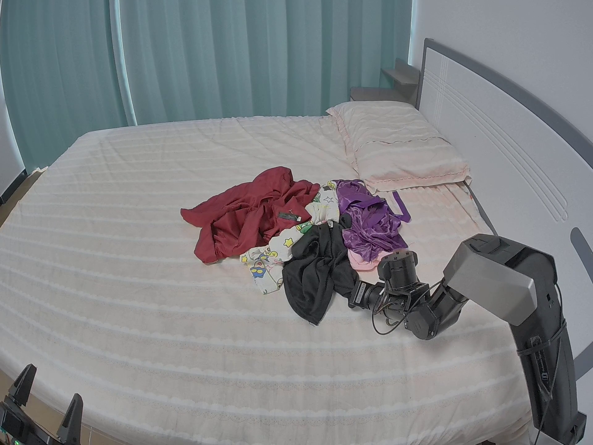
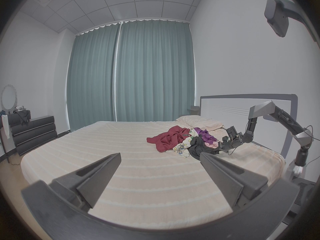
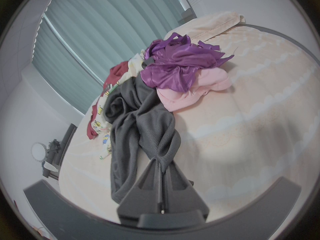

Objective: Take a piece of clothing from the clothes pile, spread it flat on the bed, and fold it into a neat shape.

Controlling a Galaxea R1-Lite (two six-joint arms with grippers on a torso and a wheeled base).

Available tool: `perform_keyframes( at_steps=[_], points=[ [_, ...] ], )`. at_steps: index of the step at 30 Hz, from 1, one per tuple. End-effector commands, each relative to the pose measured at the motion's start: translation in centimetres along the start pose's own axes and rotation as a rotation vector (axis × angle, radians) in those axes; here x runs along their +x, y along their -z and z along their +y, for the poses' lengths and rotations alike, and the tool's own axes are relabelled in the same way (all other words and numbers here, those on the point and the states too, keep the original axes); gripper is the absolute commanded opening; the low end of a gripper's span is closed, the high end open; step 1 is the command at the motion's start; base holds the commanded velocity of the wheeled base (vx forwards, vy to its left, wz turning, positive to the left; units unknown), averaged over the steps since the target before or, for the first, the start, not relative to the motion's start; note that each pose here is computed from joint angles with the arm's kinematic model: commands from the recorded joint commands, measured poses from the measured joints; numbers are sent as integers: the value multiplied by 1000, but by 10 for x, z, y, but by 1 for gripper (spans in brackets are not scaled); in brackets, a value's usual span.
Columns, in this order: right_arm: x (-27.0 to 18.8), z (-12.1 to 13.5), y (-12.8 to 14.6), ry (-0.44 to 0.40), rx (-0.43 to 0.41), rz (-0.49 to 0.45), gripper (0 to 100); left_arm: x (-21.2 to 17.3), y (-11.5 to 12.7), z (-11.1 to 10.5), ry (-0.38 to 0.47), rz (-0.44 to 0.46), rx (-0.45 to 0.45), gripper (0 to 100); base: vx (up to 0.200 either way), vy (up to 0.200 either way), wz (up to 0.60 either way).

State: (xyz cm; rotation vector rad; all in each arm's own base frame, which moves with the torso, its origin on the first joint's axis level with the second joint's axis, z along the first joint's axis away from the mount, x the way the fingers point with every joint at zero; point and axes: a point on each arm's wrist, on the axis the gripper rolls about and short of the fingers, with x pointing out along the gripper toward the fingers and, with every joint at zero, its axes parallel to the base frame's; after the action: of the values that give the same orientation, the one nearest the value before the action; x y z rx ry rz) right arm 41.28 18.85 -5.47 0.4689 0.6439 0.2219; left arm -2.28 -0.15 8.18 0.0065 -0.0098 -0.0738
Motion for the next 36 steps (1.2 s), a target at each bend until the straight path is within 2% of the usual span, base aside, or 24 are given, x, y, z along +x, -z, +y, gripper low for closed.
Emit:
perform_keyframes(
  at_steps=[1,7,8,9,10,11,16,17,19,20,23,24,27,29,30,33,34,35,36],
  points=[
    [-61,8,-15,-86,91,0,0,0,5,0,9,-1,20,100,0,0,0],
    [-135,6,1,-243,111,18,0,0,3,0,7,-20,72,100,0,0,0],
    [-147,7,5,-276,107,8,0,-3,-8,0,3,-76,61,100,0,0,0],
    [-156,6,10,-295,104,5,0,-9,-28,-1,17,-171,27,100,0,0,0],
    [-157,5,11,-297,103,7,0,-10,-31,-1,18,-182,20,100,0,0,0],
    [-168,4,18,-317,95,-3,0,-14,-56,-2,52,-217,-18,100,0,0,0],
    [-191,8,26,-370,77,-21,0,8,-61,-3,192,-51,22,100,0,0,0],
    [-194,8,26,-372,77,-19,0,15,-62,-3,207,-4,15,100,0,0,0],
    [-195,9,25,-373,76,-21,0,16,-63,-3,207,2,16,100,0,0,0],
    [-204,12,24,-386,71,-26,0,36,-67,-2,219,101,4,100,0,0,0],
    [-206,15,25,-396,59,-29,0,50,-67,-2,256,172,2,100,0,0,0],
    [-206,17,26,-400,57,-25,0,64,-64,-3,311,255,-10,100,0,0,0],
    [-206,19,30,-406,51,-12,0,82,-61,-8,400,347,-14,100,0,0,0],
    [-205,20,30,-410,49,-10,0,85,-60,-10,417,362,-12,100,0,0,0],
    [-207,22,31,-416,45,-9,0,101,-57,-16,465,425,-6,100,0,0,0],
    [-209,24,28,-425,42,-25,0,127,-51,-23,482,502,-2,100,0,0,0],
    [-209,24,28,-425,42,-25,0,127,-51,-23,482,502,-2,100,0,0,0],
    [-210,25,23,-433,41,-45,0,150,-40,-28,489,566,1,100,0,0,0],
    [-210,26,21,-439,39,-54,0,158,-36,-31,496,582,-1,100,0,0,0]
  ],
)
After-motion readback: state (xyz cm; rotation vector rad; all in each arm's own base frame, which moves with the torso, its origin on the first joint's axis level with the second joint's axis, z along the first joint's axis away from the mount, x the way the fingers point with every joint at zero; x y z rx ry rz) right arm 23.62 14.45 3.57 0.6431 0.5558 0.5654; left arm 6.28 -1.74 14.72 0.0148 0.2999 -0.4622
